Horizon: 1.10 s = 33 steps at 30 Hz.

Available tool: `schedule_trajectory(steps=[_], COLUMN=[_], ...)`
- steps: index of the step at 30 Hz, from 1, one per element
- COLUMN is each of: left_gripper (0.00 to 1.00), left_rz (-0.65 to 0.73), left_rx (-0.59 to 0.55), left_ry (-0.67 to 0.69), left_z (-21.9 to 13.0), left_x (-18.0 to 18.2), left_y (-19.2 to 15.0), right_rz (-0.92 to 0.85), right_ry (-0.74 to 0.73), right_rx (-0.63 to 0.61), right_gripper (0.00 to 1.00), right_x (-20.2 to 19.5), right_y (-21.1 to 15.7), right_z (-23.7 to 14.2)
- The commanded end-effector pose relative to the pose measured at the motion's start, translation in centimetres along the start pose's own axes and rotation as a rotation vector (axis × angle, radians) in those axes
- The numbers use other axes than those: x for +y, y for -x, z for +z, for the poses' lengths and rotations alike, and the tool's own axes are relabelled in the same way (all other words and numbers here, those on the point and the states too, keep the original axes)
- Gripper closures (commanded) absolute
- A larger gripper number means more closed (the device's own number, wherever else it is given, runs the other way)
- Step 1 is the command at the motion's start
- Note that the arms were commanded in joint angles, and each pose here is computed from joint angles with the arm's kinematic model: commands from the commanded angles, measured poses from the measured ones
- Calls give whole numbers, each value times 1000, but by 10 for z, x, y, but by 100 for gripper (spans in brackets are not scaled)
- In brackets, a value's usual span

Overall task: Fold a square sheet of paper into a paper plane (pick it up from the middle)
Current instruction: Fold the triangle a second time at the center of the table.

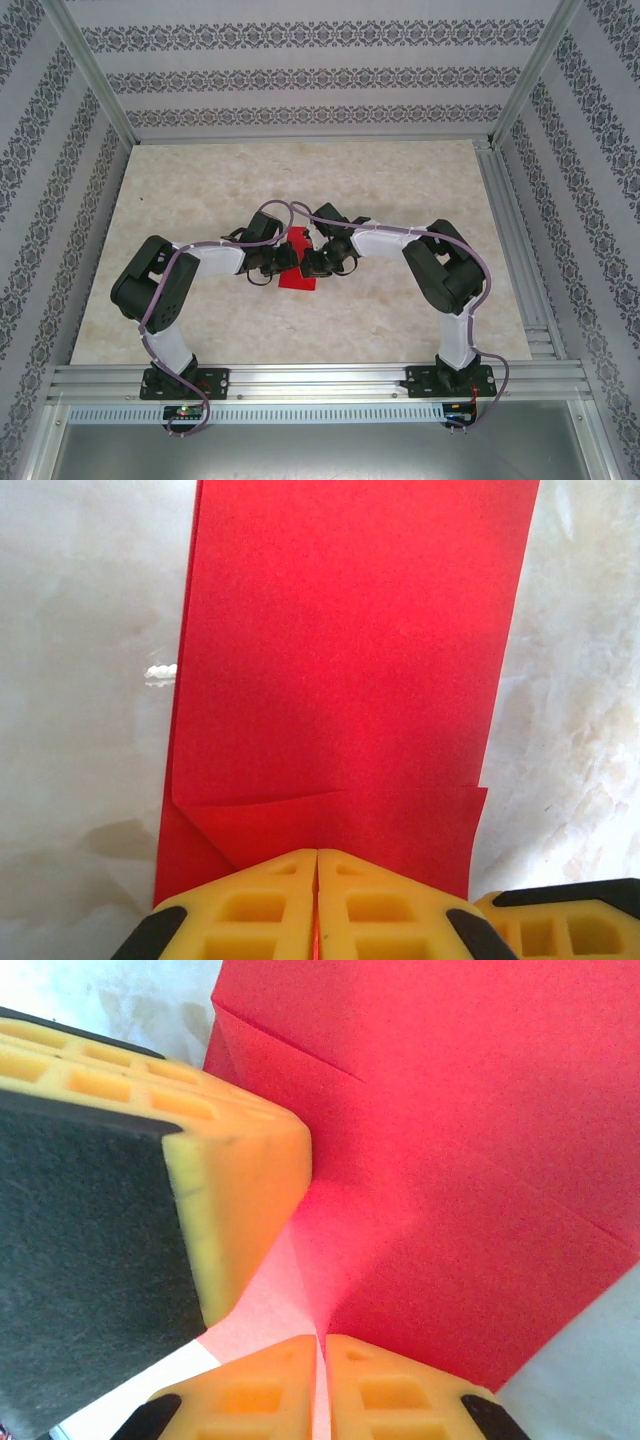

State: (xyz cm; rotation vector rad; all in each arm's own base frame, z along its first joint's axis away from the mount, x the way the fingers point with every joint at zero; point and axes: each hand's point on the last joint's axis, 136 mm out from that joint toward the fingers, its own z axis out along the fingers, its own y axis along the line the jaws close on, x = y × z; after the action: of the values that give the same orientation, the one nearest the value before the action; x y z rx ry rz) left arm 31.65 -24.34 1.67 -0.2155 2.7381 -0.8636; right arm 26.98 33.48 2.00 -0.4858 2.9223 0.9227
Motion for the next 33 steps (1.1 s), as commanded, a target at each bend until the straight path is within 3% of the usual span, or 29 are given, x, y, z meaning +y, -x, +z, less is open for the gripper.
schedule_trajectory(steps=[1, 25, 33], left_gripper=[90, 90, 90], left_rz=[-43, -55, -55], left_rx=[51, 54, 54], left_ry=[119, 144, 134], left_z=[7, 9, 9], left_x=[33, 39, 37], left_y=[-22, -24, -24], right_rz=[9, 14, -48], right_ry=[-12, -23, 33], right_rx=[38, 150, -48], right_gripper=[87, 87, 86], right_x=[-10, -21, 16], right_y=[-11, -66, -17], right_z=[5, -6, -43])
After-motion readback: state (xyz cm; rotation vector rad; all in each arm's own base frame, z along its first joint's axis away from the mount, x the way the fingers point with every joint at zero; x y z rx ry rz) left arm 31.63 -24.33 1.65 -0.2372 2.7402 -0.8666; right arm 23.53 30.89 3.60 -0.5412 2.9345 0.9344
